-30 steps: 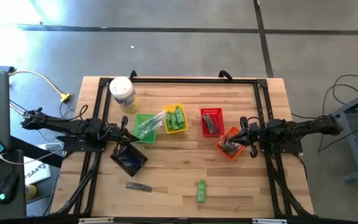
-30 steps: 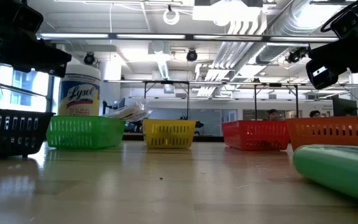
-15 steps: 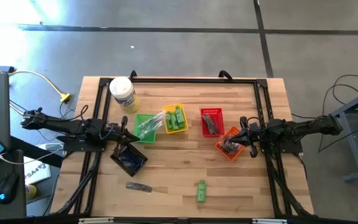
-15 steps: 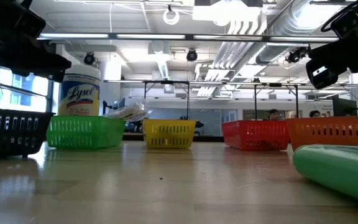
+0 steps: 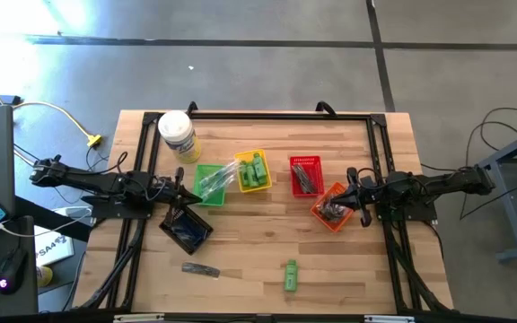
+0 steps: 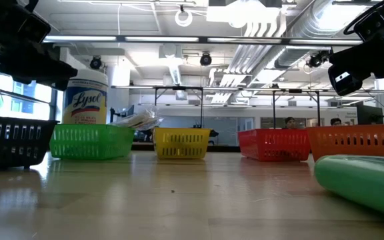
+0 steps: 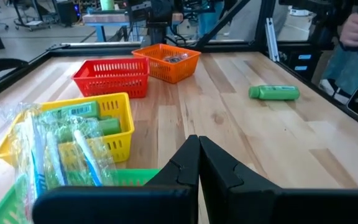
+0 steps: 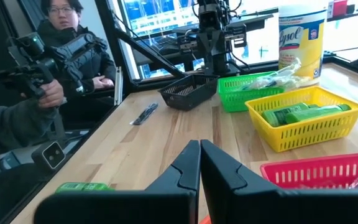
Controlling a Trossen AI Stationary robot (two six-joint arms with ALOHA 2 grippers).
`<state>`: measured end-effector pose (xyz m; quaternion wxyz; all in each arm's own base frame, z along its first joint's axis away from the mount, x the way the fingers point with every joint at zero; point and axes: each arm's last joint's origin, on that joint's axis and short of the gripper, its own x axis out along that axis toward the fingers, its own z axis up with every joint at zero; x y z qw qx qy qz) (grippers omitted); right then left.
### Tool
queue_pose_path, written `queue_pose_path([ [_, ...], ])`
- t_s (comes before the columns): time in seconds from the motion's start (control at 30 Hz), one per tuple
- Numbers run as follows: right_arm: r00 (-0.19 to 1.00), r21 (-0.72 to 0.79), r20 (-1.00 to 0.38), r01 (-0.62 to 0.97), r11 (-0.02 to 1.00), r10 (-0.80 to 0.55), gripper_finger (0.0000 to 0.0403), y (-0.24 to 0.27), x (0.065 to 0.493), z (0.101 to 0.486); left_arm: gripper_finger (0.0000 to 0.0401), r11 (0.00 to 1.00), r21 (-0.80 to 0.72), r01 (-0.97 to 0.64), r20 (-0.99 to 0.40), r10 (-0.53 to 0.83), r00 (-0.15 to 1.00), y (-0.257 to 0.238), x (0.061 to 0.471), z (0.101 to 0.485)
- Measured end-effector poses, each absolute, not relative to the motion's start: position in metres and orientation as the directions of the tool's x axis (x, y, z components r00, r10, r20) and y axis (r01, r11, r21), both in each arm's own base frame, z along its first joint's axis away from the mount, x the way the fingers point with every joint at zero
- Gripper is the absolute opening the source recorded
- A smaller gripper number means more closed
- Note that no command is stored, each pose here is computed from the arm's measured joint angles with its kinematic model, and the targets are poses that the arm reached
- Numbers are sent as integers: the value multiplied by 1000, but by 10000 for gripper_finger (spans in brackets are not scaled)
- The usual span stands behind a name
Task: Pick & Place Travel size toiletries
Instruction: Put the black comb into the red basket
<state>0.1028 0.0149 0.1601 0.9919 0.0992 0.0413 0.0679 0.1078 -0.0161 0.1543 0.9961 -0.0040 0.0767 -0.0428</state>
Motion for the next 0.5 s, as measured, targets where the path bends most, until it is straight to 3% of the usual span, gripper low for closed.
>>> queue_pose_path([
  [0.33, 997, 207, -59, -31, 978, 44, 4, 12, 103, 161, 0, 997, -17, 77, -167, -79, 983, -16, 108, 153],
  [0.5, 995, 204, -62, -60, 977, 74, 4, 13, 103, 161, 0, 997, -17, 77, -151, -79, 985, -16, 108, 154],
])
